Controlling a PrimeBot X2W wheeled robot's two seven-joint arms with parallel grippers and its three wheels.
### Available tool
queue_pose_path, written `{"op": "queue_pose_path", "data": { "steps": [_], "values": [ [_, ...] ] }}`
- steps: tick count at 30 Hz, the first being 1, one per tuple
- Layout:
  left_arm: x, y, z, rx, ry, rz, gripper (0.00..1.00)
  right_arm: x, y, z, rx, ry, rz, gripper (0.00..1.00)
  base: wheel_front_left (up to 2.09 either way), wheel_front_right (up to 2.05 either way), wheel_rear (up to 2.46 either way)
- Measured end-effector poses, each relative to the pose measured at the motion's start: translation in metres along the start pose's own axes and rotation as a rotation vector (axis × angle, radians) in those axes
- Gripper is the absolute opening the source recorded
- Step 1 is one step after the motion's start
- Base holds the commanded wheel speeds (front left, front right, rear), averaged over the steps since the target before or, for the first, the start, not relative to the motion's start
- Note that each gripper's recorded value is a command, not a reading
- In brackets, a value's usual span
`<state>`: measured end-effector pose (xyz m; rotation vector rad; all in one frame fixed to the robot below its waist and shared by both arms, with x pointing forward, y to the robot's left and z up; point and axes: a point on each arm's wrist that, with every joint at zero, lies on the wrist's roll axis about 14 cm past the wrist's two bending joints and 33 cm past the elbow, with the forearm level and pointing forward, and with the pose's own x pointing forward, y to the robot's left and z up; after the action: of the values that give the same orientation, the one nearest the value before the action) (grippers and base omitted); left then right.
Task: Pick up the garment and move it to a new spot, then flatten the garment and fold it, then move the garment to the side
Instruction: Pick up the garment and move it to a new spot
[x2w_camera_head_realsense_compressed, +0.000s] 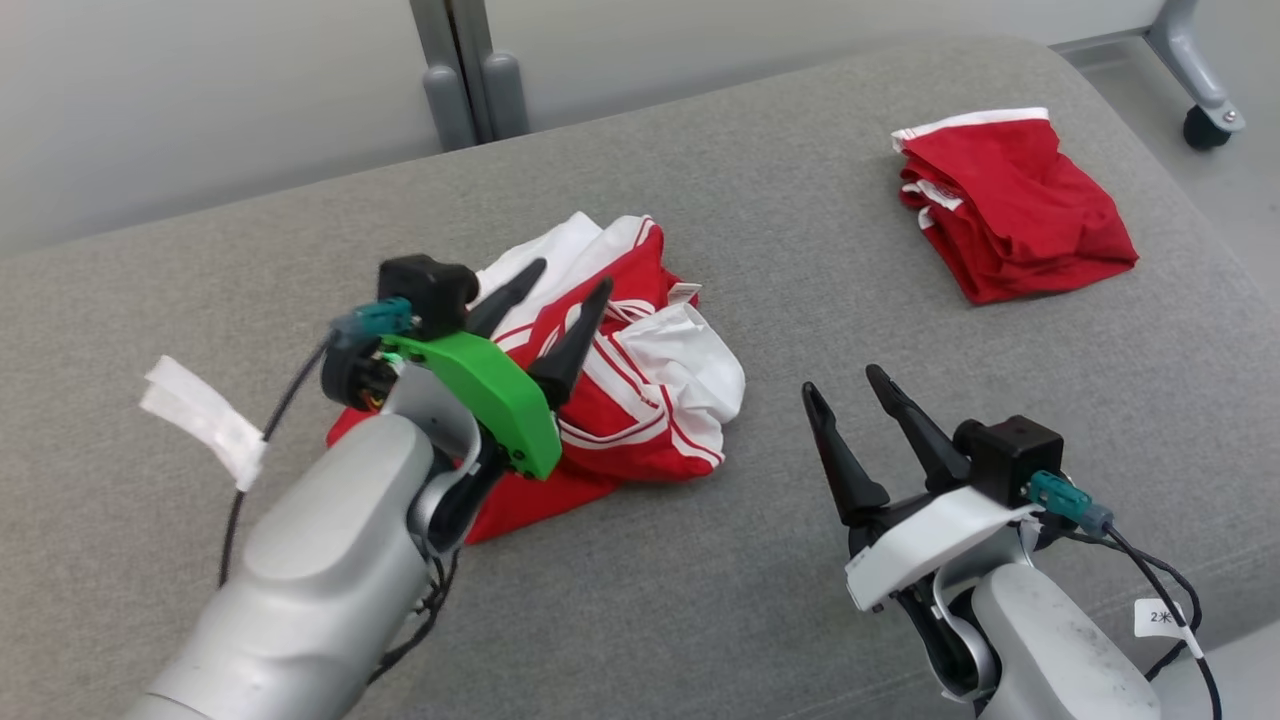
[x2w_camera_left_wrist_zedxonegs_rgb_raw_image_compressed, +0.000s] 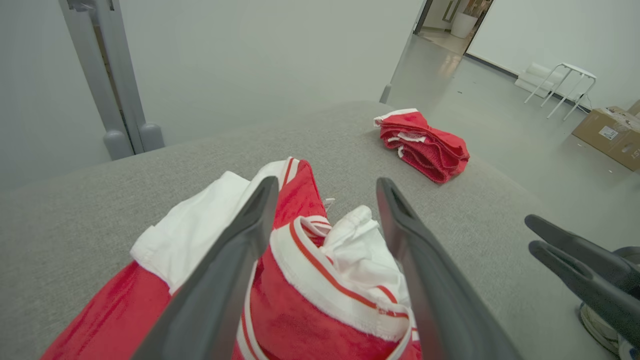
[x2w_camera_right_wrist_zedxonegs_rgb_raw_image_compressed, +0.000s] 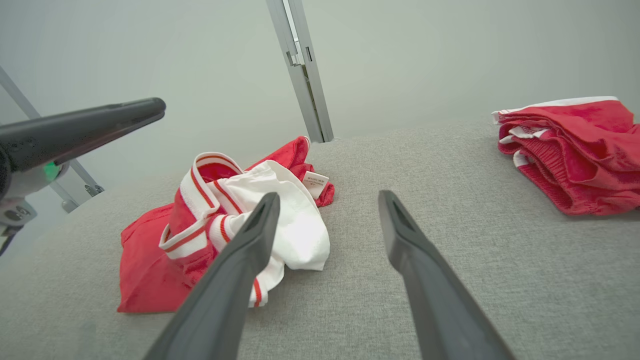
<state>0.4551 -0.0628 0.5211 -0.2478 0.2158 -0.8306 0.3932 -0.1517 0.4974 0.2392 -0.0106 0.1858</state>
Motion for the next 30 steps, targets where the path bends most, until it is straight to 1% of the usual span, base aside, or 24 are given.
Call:
{"op": "queue_pose_path", "data": {
  "steps": [2, 4, 8, 9, 12, 13, 14, 17, 20, 26, 28, 30],
  "values": [
    [-0.01, 0.012, 0.029, 0.011, -0.083, 0.024, 1.0, 0.001, 0.003, 0.002, 0.001, -0.006, 0.011, 1.0, 0.0, 0.0, 0.0],
    [-0.024, 0.028, 0.053, 0.044, -0.147, 0.057, 1.0, 0.0, 0.006, 0.001, 0.002, -0.003, 0.018, 1.0, 0.0, 0.0, 0.0],
    [-0.066, 0.063, 0.098, 0.122, -0.274, 0.18, 1.0, 0.002, 0.011, 0.003, 0.003, -0.012, 0.036, 1.0, 0.0, 0.0, 0.0],
    [-0.089, 0.078, 0.103, 0.137, -0.312, 0.249, 1.0, 0.002, 0.015, 0.003, 0.002, -0.013, 0.047, 1.0, 0.0, 0.0, 0.0],
    [-0.127, 0.094, 0.098, 0.133, -0.353, 0.358, 1.0, 0.002, 0.021, 0.005, 0.002, -0.018, 0.067, 1.0, 0.0, 0.0, 0.0],
    [-0.148, 0.103, 0.089, 0.118, -0.367, 0.429, 1.0, 0.003, 0.024, 0.006, 0.001, -0.021, 0.076, 1.0, 0.0, 0.0, 0.0],
    [-0.159, 0.107, 0.082, 0.104, -0.367, 0.474, 1.0, 0.003, 0.026, 0.007, 0.0, -0.026, 0.081, 1.0, 0.0, 0.0, 0.0],
    [-0.185, 0.112, 0.069, 0.103, -0.374, 0.56, 1.0, 0.003, 0.03, 0.009, 0.001, -0.032, 0.091, 1.0, 0.0, 0.0, 0.0],
    [-0.204, 0.108, 0.07, 0.112, -0.428, 0.619, 1.0, 0.005, 0.027, 0.015, 0.002, -0.05, 0.084, 1.0, 0.0, 0.0, 0.0],
    [-0.234, 0.099, 0.05, 0.092, -0.471, 0.72, 1.0, 0.004, 0.028, 0.02, -0.001, -0.066, 0.089, 1.0, 0.0, 0.0, 0.0],
    [-0.238, 0.093, 0.04, 0.062, -0.479, 0.734, 1.0, 0.001, 0.028, 0.018, 0.003, -0.06, 0.085, 1.0, 0.0, 0.0, 0.0],
    [-0.24, 0.089, 0.03, 0.054, -0.466, 0.734, 1.0, -0.001, 0.027, 0.015, 0.007, -0.053, 0.08, 1.0, 0.0, 0.0, 0.0]
  ]
}}
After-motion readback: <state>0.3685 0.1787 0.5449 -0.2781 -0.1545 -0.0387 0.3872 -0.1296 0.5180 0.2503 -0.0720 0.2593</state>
